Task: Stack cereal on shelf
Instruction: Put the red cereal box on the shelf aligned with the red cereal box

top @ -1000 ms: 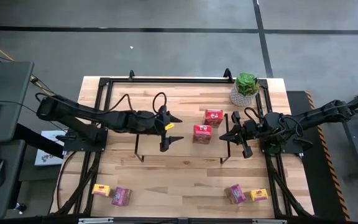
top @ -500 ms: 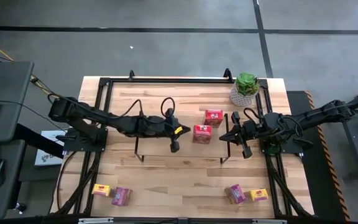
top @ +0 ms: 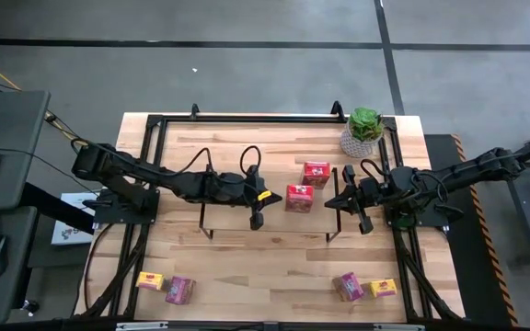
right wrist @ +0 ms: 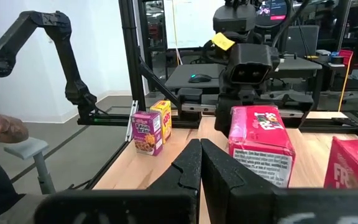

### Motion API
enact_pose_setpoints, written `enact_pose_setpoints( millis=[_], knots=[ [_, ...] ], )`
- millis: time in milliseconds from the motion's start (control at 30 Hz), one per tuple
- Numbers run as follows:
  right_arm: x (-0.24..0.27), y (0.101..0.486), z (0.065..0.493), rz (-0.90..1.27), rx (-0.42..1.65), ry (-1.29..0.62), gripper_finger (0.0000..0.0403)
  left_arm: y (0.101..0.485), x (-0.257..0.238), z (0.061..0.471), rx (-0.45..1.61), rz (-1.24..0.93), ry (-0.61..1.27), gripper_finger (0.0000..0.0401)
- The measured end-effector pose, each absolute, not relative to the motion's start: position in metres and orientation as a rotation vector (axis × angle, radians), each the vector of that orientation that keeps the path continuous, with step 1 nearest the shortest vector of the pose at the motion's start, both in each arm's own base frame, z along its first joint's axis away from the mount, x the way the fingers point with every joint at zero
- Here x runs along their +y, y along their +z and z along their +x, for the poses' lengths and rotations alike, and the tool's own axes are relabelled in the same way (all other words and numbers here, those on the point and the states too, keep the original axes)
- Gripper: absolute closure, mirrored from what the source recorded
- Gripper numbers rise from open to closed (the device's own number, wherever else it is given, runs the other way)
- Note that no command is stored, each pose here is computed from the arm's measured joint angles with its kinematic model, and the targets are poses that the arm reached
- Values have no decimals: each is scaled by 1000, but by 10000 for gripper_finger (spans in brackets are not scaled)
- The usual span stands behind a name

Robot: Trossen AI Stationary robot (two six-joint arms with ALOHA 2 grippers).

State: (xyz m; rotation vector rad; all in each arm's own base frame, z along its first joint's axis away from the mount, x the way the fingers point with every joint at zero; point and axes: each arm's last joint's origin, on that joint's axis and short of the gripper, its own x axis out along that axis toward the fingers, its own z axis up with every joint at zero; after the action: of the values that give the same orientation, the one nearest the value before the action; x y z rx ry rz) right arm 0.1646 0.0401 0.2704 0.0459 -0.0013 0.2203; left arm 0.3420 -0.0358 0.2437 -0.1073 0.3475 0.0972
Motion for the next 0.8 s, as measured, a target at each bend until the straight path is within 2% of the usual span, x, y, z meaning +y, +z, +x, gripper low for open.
enact_pose_setpoints(
  millis=[500,800],
  knots=[
    [40,270,165,46,-1,220,403,245,-38,343,339,-165,29,401],
    [40,270,165,45,-1,220,403,217,-40,364,364,-191,0,401]
  ],
)
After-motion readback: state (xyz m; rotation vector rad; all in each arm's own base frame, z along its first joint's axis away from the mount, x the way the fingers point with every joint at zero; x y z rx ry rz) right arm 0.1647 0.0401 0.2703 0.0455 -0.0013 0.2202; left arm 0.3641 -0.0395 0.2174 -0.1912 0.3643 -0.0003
